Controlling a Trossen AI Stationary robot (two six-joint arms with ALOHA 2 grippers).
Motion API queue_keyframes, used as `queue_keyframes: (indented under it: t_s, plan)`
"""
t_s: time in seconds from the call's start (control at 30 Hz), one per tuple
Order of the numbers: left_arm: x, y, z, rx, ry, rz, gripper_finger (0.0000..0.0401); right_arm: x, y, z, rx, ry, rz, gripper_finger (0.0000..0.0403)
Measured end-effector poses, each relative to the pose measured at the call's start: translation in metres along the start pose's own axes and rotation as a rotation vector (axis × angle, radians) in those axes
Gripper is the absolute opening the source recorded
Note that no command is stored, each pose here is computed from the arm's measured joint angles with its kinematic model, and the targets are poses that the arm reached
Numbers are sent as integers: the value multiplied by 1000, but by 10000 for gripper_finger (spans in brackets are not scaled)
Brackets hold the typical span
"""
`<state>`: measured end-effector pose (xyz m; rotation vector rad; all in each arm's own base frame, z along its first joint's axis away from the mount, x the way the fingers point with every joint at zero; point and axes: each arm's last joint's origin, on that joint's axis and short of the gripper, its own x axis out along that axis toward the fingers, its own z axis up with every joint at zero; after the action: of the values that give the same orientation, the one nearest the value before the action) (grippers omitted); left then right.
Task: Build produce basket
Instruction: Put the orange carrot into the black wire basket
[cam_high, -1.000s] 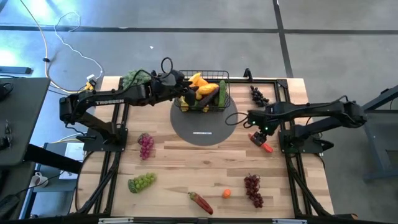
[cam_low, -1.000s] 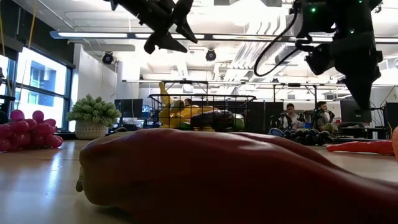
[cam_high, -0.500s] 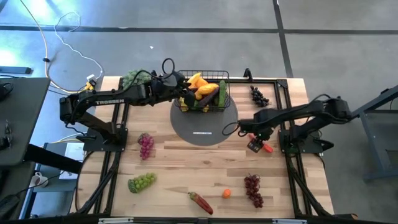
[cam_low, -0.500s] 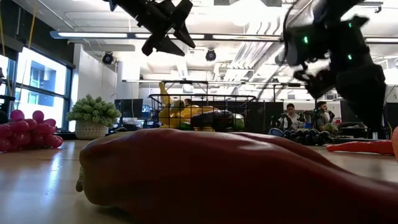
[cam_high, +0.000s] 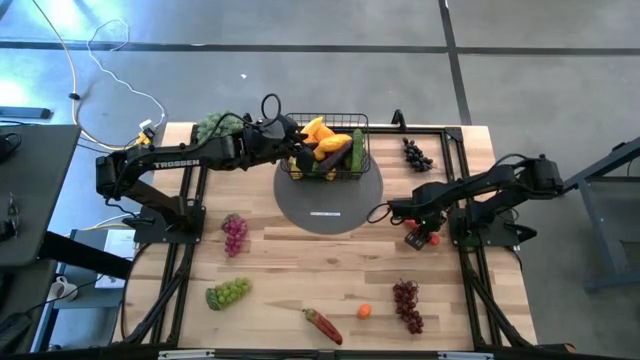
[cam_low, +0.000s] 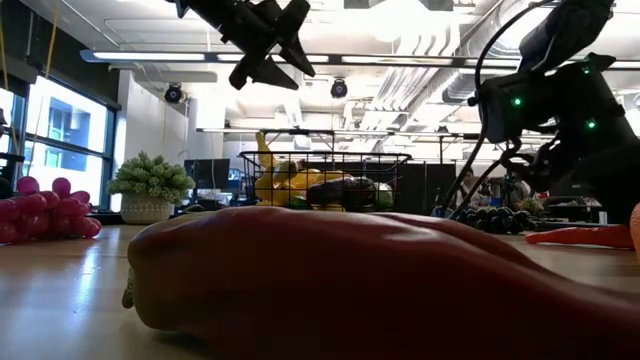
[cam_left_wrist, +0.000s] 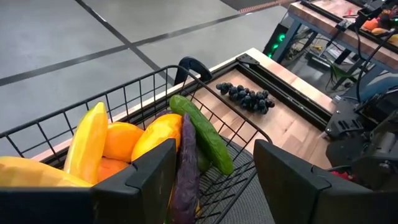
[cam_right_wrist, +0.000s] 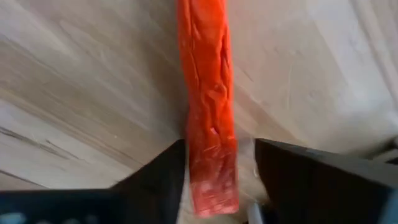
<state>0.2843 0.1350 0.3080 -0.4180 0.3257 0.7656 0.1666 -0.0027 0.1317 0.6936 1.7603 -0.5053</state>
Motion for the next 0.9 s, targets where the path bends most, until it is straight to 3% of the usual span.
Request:
queue_keyframes:
  t_s: [0.2, 0.23, 0.53, 0.9]
  plan:
    - [0, 0, 0, 51, -2, 4, 203, -1, 1, 0, 4, 1, 10, 41]
    - [0, 0, 0, 58, -2, 4, 203, -1, 1, 0, 4, 6, 16, 35]
    - [0, 0, 0, 97, -3, 7, 204, -35, 9, 1, -25, -113, 143, 58]
    - [0, 0, 0, 133, -2, 7, 204, -112, 19, 11, -67, -480, 430, 43]
